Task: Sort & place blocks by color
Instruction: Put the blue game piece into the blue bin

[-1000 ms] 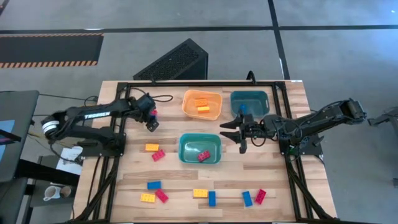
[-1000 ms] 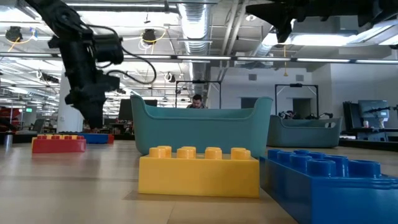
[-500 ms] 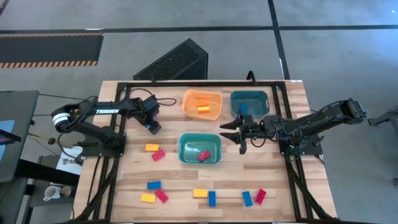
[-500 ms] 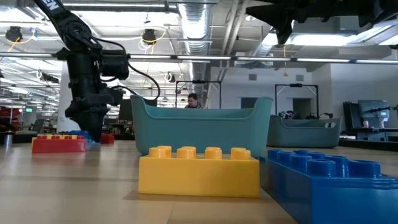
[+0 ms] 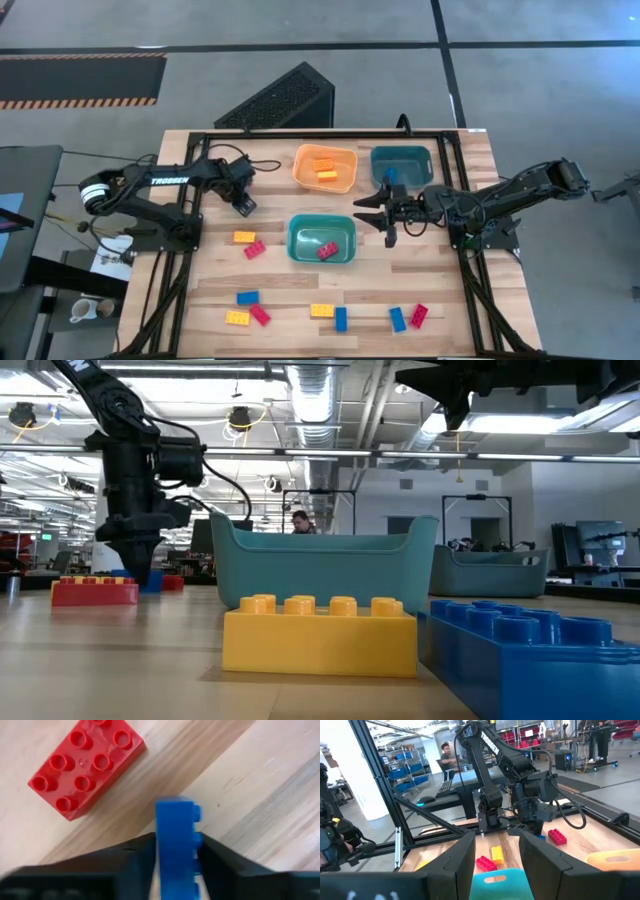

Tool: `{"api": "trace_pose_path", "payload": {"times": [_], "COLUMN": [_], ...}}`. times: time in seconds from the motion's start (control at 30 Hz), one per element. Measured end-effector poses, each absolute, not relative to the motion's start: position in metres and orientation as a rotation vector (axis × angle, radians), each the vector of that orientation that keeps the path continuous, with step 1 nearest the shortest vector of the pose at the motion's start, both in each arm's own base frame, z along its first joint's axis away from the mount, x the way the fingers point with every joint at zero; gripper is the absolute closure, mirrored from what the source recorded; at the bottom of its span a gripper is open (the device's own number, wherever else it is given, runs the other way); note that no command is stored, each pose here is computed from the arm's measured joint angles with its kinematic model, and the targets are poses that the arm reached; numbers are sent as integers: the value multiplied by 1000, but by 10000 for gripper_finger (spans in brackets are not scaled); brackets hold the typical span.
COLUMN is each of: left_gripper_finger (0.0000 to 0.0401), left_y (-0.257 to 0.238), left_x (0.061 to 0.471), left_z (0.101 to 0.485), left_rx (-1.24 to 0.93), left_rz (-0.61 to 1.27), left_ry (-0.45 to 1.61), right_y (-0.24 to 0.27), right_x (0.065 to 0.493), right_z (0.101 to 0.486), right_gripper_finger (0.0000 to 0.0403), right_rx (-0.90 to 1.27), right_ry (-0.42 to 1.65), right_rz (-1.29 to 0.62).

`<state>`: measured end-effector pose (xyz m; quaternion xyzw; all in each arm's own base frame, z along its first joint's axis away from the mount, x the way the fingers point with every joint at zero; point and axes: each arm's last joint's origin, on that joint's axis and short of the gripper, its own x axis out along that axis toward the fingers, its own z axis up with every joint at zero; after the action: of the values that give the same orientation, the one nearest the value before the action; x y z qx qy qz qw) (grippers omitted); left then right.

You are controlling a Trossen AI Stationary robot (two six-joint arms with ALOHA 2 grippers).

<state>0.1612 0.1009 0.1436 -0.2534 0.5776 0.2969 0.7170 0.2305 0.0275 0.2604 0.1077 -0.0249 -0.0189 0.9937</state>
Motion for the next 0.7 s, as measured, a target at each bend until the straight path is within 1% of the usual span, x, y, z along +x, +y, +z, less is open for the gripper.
{"api": "trace_pose_path", "payload": {"times": [0.03, 0.07, 0.2, 0.33, 0.47, 0.57, 0.7], "left_gripper_finger": [332, 349, 346, 346, 346, 346, 346], "left_y": [101, 100, 98, 96, 95, 94, 96], "left_x": [162, 163, 171, 179, 190, 200, 214], "left_z": [144, 145, 152, 173, 208, 230, 250], "left_rx": [-548, -540, -534, -519, -428, -376, -323], "left_rz": [647, 633, 564, 482, 374, 282, 174], "left_ry": [1274, 1263, 1154, 994, 765, 546, 316], "right_y": [28, 28, 30, 32, 33, 32, 27], "right_x": [230, 230, 230, 230, 230, 231, 240], "right_z": [260, 260, 260, 260, 260, 258, 244], "right_gripper_finger": [228, 228, 228, 228, 228, 228, 228], "right_rx": [216, 216, 217, 218, 217, 215, 204], "right_ry": [-50, -50, -49, -48, -45, -33, 24], "right_rz": [-38, -36, -29, -21, -32, -62, -121]}}
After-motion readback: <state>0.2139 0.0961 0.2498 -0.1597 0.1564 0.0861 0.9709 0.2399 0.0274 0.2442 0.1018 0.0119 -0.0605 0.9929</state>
